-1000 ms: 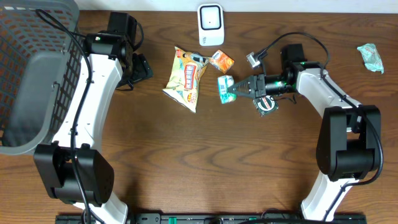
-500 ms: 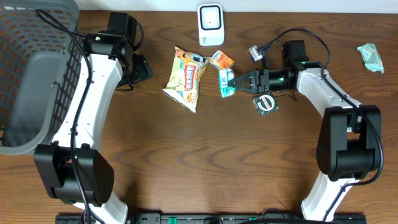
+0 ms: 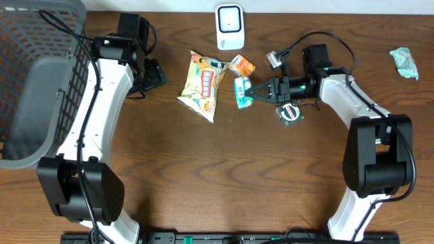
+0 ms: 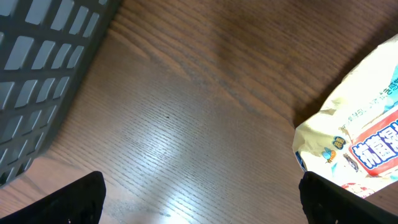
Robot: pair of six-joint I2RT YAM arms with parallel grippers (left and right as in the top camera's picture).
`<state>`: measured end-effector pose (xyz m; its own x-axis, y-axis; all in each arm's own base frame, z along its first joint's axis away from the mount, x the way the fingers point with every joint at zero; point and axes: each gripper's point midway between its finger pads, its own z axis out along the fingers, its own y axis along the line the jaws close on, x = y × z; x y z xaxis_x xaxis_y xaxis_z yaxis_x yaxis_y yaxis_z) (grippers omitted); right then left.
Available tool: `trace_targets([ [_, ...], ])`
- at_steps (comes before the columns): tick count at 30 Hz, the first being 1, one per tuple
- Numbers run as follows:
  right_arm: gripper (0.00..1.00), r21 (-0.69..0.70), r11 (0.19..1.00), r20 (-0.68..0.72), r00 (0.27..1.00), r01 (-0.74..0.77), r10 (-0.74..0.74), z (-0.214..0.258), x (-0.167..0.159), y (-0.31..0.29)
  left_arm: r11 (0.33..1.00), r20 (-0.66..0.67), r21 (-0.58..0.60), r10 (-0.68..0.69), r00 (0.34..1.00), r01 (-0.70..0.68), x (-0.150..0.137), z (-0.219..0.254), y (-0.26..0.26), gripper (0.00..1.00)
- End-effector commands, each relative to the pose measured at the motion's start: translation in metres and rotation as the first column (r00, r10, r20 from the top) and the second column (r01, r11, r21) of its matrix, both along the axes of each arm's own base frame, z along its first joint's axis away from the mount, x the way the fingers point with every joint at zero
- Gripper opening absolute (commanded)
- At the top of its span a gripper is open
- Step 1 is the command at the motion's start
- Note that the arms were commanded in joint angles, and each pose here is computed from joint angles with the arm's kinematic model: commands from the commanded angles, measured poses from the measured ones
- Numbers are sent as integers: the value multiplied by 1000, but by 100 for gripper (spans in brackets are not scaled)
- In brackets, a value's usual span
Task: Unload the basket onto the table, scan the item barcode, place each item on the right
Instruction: 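Lift the teal Kleenex pack up to the scanner face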
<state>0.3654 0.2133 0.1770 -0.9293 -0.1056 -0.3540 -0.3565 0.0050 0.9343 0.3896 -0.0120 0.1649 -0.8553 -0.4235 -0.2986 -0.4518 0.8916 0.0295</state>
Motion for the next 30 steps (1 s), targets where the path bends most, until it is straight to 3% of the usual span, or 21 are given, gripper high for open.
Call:
trace_targets([
  [1, 2, 2, 1000, 22, 1000, -22, 22, 9, -3, 9, 1000, 3, 16, -10, 1000, 10, 0, 3, 3, 98],
  [5, 2, -65, 997, 28, 999, -32, 34, -2, -7, 20, 1000, 3, 16, -10, 1000, 10, 0, 3, 3, 98],
  [7, 2, -225, 974, -13, 1000, 3, -6, -29, -3, 26, 1000, 3, 16, -10, 1000, 10, 0, 3, 3, 98],
  [8, 2, -413, 909, -64, 994, 58, -93, -60, 4, 23, 1000, 3, 16, -10, 1000, 10, 0, 3, 3, 98],
  [10, 1, -644, 756, -41, 981, 118, -188, -97, 9, 12, 1000, 3, 16, -10, 1000, 10, 0, 3, 3, 98],
  [13, 1, -833, 517, 84, 969, 197, -234, -110, 23, -13, 1000, 3, 16, -10, 1000, 10, 0, 3, 3, 98],
  [16, 1, -899, 282, 276, 933, 336, -232, -90, 52, -36, 1000, 3, 16, -10, 1000, 10, 0, 3, 3, 98],
  [17, 1, -887, 178, 388, 897, 426, -213, -76, 71, -45, 1000, 3, 16, -10, 1000, 10, 0, 3, 3, 97],
  [18, 1, -868, 123, 453, 870, 480, -195, -68, 81, -49, 1000, 3, 16, -10, 1000, 10, 0, 3, 3, 98],
  [19, 1, -795, 14, 600, 788, 607, -139, -51, 106, -54, 1000, 3, 16, -10, 1000, 10, 0, 3, 3, 98],
  [21, 1, -675, -23, 738, 675, 737, -16, -29, 135, -46, 1000, 3, 16, -10, 1000, 10, 0, 3, 3, 98],
  [25, 1, -477, 72, 875, 467, 876, 127, -1, 184, -16, 1000, 3, 16, -10, 1000, 10, 0, 3, 3, 98],
  [30, 1, -339, 110, 920, 305, 934, 246, -5, 220, -2, 1000, 3, 16, -10, 1000, 10, 0, 3, 3, 98],
])
